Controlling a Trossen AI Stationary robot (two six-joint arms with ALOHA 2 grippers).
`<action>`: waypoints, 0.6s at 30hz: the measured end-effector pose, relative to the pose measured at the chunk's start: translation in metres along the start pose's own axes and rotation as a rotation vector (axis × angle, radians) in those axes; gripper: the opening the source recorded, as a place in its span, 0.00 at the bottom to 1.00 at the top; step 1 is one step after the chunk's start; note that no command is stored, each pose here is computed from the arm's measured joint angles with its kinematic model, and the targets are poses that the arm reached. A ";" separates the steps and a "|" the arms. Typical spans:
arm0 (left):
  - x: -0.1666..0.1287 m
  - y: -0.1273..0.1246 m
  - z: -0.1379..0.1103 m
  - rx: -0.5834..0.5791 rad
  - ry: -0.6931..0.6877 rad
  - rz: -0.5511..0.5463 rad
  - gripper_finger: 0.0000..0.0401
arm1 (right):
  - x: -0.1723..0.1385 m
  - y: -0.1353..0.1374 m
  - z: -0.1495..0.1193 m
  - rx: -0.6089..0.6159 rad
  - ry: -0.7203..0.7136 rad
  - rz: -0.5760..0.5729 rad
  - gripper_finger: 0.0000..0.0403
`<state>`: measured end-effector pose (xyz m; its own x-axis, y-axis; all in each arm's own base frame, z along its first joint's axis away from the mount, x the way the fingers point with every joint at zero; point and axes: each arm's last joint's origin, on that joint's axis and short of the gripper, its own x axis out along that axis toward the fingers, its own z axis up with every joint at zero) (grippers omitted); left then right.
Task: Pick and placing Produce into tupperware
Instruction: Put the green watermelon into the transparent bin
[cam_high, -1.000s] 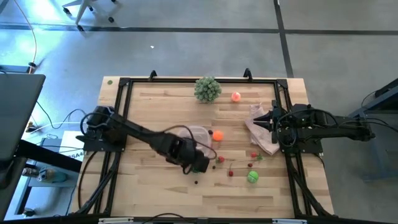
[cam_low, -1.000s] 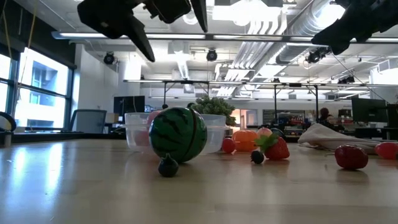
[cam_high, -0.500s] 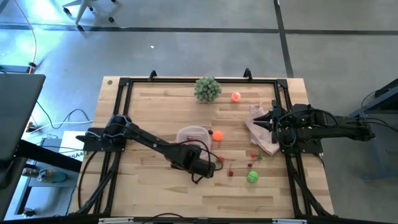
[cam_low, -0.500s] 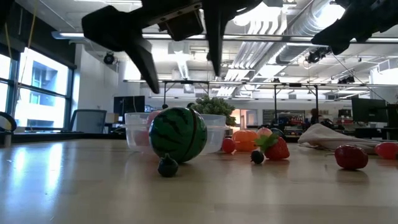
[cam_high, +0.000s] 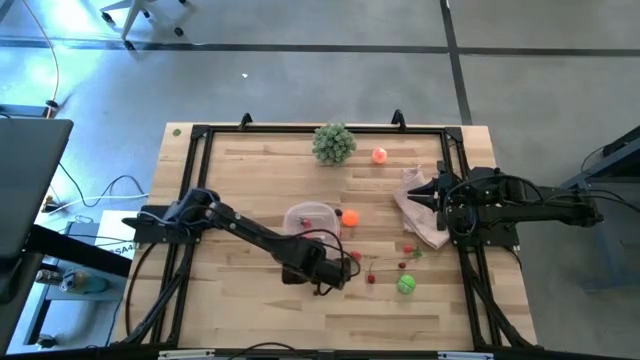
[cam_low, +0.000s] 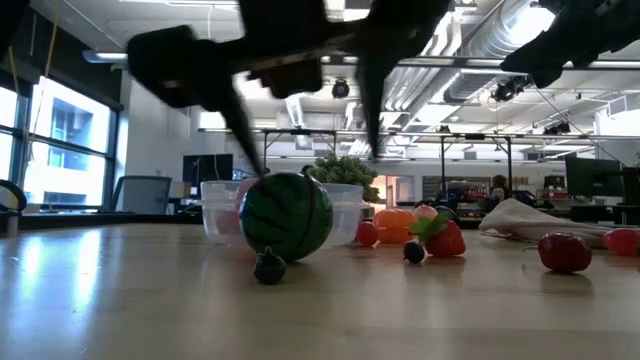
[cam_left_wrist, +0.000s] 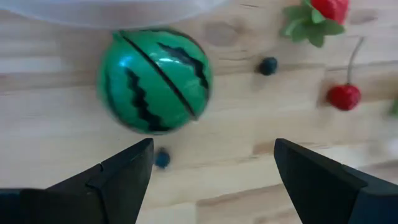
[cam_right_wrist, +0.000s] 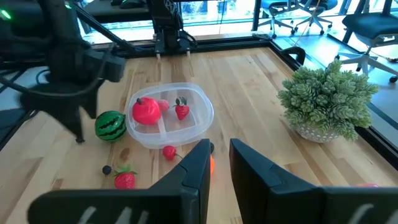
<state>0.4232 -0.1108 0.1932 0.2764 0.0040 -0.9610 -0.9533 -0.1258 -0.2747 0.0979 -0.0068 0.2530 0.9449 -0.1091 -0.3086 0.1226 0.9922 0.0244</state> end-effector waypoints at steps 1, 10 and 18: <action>0.001 0.003 0.001 -0.019 -0.012 0.028 0.80 | 0.000 0.000 0.000 0.000 0.001 0.000 0.13; 0.007 0.001 0.013 -0.122 -0.005 0.070 0.80 | 0.000 0.000 0.000 0.000 0.001 0.000 0.13; 0.009 0.002 0.014 -0.127 -0.012 0.081 0.80 | 0.000 0.000 0.000 0.000 0.001 0.000 0.13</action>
<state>0.4224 -0.0970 0.1837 0.1966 0.0002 -0.9805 -0.9492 -0.2507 -0.1904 0.0981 -0.0068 0.2529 0.9447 -0.1090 -0.3094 0.1225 0.9922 0.0244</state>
